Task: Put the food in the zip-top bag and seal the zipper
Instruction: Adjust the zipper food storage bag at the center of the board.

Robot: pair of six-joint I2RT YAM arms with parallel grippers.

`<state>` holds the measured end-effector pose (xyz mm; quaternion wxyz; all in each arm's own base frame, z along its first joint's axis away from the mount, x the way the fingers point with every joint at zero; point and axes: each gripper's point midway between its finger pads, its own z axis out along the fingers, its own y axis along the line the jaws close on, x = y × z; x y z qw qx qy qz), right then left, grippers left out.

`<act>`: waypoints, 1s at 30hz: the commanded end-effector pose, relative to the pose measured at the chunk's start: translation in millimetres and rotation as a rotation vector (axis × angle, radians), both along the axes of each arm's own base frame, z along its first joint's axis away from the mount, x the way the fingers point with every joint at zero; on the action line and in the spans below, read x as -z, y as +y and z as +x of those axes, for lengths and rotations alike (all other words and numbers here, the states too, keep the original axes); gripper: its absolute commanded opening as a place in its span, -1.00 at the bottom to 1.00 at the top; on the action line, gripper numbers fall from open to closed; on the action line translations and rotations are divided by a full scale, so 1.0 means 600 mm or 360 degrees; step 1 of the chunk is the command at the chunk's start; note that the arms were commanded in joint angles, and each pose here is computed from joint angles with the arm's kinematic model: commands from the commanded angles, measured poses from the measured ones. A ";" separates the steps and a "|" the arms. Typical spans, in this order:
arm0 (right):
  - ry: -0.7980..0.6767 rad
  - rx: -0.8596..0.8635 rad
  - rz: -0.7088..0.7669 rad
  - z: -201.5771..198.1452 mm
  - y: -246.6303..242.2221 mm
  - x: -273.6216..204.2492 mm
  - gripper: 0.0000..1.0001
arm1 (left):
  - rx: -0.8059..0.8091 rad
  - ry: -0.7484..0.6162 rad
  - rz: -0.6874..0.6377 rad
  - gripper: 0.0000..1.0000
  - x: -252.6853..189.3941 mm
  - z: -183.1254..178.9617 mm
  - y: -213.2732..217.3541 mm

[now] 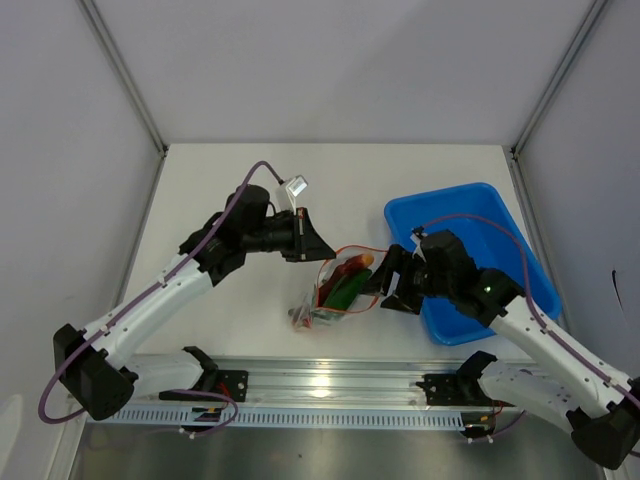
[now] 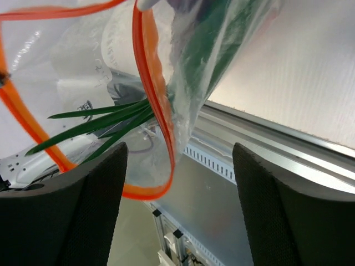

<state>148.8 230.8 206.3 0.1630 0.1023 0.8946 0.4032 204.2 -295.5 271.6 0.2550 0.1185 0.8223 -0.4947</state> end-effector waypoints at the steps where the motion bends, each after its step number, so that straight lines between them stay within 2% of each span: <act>1: -0.0042 0.0059 0.0024 0.012 0.033 -0.003 0.53 | -0.0003 -0.0116 -0.0100 -0.99 -0.054 0.009 -0.005; 3: -0.0020 0.0070 -0.0003 0.015 0.042 0.013 0.30 | 0.0001 -0.0116 -0.0105 -0.99 -0.056 0.007 -0.004; 4: -0.0040 0.0056 0.0017 0.017 0.051 0.011 -0.10 | 0.0001 -0.0118 -0.0108 -0.99 -0.057 0.007 -0.004; 6: -0.0075 0.0078 0.0018 0.028 0.058 0.000 -0.65 | 0.0007 -0.0124 -0.0094 -0.99 -0.053 0.007 -0.004; 7: -0.0112 0.0072 0.0013 0.032 0.059 -0.011 -1.00 | 0.0010 -0.0135 -0.0088 -0.99 -0.054 0.007 -0.002; 13: -0.0471 0.0009 0.0042 0.048 0.068 -0.162 -1.00 | 0.0060 -0.0328 -0.0013 -0.99 -0.086 -0.006 0.019; 16: -0.0508 -0.0040 0.0081 0.038 0.073 -0.193 -1.00 | 0.0109 -0.0375 -0.0025 -0.99 -0.106 -0.033 0.034; 19: -0.0474 -0.0046 0.0093 0.034 0.076 -0.178 -1.00 | 0.0086 -0.0345 -0.0032 -0.99 -0.093 -0.045 0.043; 25: -0.0264 -0.0026 -0.0108 0.039 0.073 -0.017 -1.00 | -0.0028 -0.0076 0.0203 -0.99 0.074 -0.022 0.050; 27: -0.0203 -0.0031 -0.0168 0.040 0.074 0.023 -1.00 | -0.0021 -0.0037 0.0244 -0.99 0.099 -0.013 0.045; 30: -0.0236 -0.0040 -0.0213 0.044 0.073 0.016 -1.00 | -0.0006 -0.0047 0.0291 -0.99 0.100 -0.005 0.044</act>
